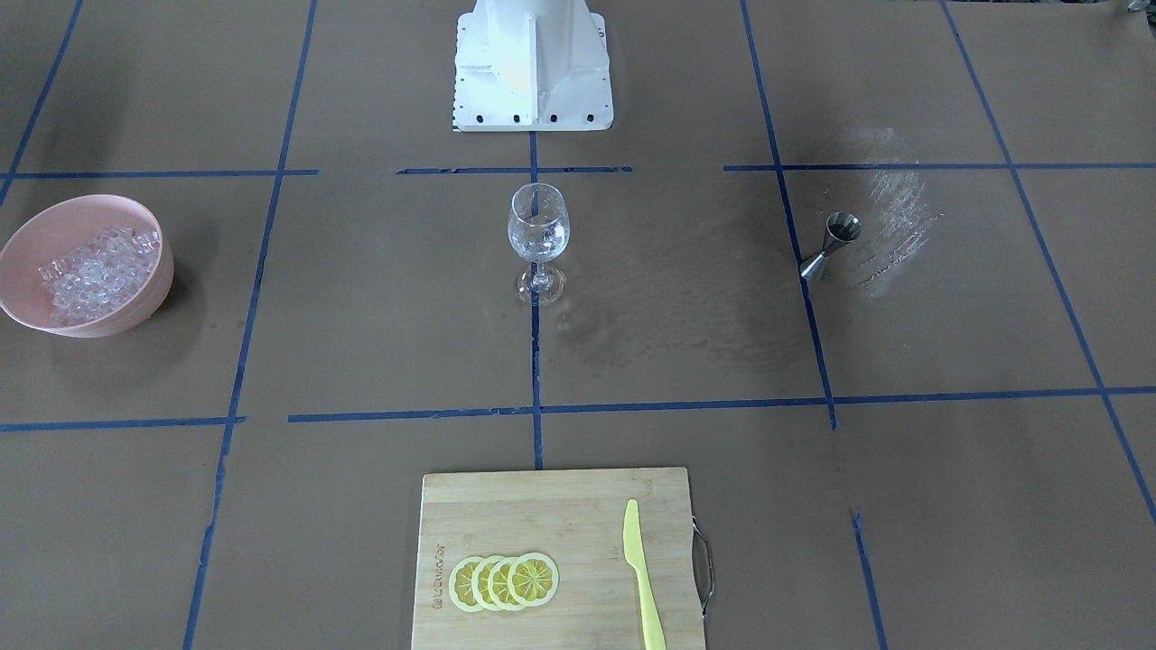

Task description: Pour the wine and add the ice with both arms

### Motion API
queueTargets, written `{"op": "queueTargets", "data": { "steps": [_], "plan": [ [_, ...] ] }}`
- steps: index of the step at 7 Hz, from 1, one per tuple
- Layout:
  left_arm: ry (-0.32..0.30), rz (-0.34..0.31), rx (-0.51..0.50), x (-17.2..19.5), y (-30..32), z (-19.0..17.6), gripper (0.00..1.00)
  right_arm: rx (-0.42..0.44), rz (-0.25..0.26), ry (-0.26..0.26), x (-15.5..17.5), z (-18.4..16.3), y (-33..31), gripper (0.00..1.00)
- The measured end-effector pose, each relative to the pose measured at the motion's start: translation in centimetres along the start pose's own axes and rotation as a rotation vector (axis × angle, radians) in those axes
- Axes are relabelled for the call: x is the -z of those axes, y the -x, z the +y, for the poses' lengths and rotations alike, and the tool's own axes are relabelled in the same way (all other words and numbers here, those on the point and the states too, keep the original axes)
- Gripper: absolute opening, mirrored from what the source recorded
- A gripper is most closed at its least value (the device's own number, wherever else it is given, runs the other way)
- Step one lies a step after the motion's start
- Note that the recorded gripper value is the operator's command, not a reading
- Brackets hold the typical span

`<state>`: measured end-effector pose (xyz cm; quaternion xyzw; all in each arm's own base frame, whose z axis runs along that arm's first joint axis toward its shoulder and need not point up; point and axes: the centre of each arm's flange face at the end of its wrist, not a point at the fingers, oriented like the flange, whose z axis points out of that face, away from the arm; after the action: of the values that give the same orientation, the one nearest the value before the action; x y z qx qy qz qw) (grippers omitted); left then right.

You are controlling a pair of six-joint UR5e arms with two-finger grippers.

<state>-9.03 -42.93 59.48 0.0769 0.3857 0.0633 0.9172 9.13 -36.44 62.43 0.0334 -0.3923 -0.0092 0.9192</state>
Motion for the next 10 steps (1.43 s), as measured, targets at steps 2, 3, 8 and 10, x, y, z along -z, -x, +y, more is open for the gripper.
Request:
{"op": "queueTargets", "data": {
  "steps": [2, 3, 8, 10],
  "plan": [
    [-0.002, 0.001, -0.004, 0.0, -0.1, -0.1, 1.00, -0.006, -0.002, 0.008, -0.3, 0.5, -0.2, 1.00],
    [-0.009, -0.001, -0.012, 0.1, -0.2, -0.2, 1.00, -0.007, -0.003, 0.008, -0.4, 0.6, -0.3, 1.00],
    [-0.171, -0.028, -0.181, 1.3, -1.4, -1.9, 1.00, 0.137, -0.011, -0.139, 2.1, -1.9, 2.3, 1.00],
    [-0.330, -0.047, -0.334, 2.4, -2.3, -2.3, 1.00, 0.182, -0.032, -0.175, 2.7, -2.6, 3.2, 1.00]
  ]
}}
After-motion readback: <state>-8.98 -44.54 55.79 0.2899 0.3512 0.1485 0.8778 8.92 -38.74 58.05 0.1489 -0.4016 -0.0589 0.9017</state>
